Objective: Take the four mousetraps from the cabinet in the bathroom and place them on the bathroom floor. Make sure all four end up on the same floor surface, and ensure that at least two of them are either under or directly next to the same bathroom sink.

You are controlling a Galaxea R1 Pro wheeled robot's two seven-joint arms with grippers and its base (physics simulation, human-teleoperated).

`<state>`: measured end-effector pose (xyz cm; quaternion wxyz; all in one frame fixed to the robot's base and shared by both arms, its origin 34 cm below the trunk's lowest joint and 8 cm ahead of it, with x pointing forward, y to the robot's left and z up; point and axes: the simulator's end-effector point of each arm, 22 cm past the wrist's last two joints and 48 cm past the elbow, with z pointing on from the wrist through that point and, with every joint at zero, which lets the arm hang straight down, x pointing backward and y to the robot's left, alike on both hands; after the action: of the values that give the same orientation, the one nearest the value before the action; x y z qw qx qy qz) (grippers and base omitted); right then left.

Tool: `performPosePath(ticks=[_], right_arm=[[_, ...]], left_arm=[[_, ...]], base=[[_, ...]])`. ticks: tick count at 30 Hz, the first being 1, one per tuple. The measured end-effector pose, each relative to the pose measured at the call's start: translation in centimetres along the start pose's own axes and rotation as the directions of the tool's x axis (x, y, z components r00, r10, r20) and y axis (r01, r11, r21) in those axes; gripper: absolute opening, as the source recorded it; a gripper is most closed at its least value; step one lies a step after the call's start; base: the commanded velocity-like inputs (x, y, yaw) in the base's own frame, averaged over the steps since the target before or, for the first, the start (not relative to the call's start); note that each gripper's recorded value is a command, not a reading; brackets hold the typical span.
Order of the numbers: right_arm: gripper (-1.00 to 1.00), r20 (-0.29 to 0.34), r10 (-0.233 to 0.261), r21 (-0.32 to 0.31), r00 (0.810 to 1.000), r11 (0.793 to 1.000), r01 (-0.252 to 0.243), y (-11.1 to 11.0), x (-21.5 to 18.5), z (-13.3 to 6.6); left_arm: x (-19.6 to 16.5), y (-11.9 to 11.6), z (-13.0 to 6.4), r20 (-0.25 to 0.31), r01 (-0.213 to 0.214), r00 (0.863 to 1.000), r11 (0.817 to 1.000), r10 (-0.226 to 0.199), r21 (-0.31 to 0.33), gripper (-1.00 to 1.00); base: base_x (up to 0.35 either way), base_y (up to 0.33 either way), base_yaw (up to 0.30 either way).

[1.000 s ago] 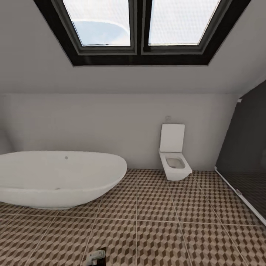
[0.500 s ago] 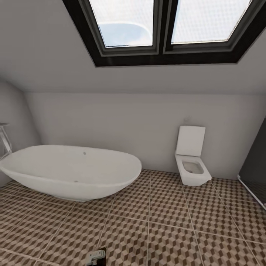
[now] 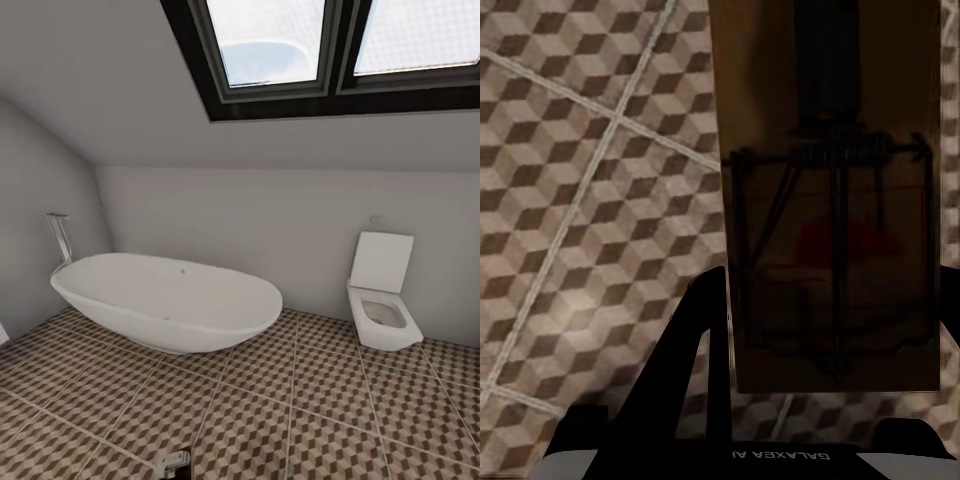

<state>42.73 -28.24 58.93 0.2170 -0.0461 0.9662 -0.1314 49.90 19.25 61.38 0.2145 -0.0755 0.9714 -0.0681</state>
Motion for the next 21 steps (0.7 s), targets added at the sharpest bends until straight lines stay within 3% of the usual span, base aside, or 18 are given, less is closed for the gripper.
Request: performPosePath(ticks=[21], right_arm=[[-1.0,0.001,0.0,0.0,1.0,1.0,0.0,0.0,-0.05,0.01]], left_arm=[[0.0,0.0,0.0,0.0,0.0,1.0,1.0,0.0,0.0,-1.0]], base=[[0.0,0.0,0.297]])
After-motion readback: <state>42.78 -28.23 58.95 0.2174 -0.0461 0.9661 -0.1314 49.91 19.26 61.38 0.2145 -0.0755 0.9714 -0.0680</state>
